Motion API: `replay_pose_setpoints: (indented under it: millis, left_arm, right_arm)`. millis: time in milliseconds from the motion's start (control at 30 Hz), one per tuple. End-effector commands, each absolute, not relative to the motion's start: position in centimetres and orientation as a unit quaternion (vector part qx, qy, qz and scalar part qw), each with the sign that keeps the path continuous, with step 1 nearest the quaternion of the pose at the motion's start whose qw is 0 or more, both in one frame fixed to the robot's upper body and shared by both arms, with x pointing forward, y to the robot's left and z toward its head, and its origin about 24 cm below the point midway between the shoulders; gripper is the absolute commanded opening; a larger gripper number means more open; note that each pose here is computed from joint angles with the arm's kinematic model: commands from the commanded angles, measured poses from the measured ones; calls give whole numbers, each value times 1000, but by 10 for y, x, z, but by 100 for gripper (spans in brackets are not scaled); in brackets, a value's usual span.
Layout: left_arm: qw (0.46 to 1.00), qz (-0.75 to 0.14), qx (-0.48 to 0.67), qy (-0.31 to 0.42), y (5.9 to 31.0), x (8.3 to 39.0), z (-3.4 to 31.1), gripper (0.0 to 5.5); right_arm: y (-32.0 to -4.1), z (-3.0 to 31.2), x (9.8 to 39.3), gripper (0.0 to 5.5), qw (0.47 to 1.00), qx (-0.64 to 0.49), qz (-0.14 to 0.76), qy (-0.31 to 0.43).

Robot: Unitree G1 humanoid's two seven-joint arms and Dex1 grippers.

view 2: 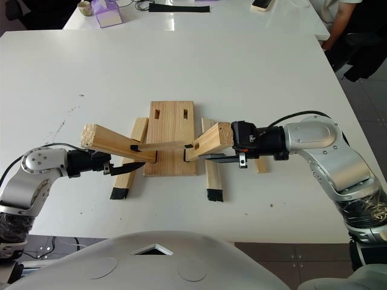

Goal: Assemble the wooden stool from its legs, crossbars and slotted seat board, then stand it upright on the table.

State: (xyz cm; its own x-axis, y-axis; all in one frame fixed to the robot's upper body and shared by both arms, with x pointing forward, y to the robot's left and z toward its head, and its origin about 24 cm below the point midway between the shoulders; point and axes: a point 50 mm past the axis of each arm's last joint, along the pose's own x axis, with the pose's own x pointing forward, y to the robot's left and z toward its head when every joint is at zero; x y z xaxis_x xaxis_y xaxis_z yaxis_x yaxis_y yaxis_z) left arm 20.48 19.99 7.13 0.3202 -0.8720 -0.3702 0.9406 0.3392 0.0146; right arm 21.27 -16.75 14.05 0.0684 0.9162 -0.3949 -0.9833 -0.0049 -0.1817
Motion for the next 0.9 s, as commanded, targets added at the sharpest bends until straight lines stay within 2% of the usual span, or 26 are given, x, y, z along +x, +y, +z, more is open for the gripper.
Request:
replay_pose_setpoints:
  millis: [33,333,633,900]
  left_arm:
    - [804,-563,122,147,195,211,73,353]
    - [805,-564,119,141,191,213,72,353]
    - [806,-568,108,126,179,216,78,353]
    - [792,-589,120,104,166,219,93,353]
  right_arm:
    - [-179,91,212,199,680,-172,668,248]
    - [-170,86,223,199,658,-125,689,275]
    - [-159,76,227,199,622,-168,710,284]
    - [-158,71,229,199,619,-175,708,291]
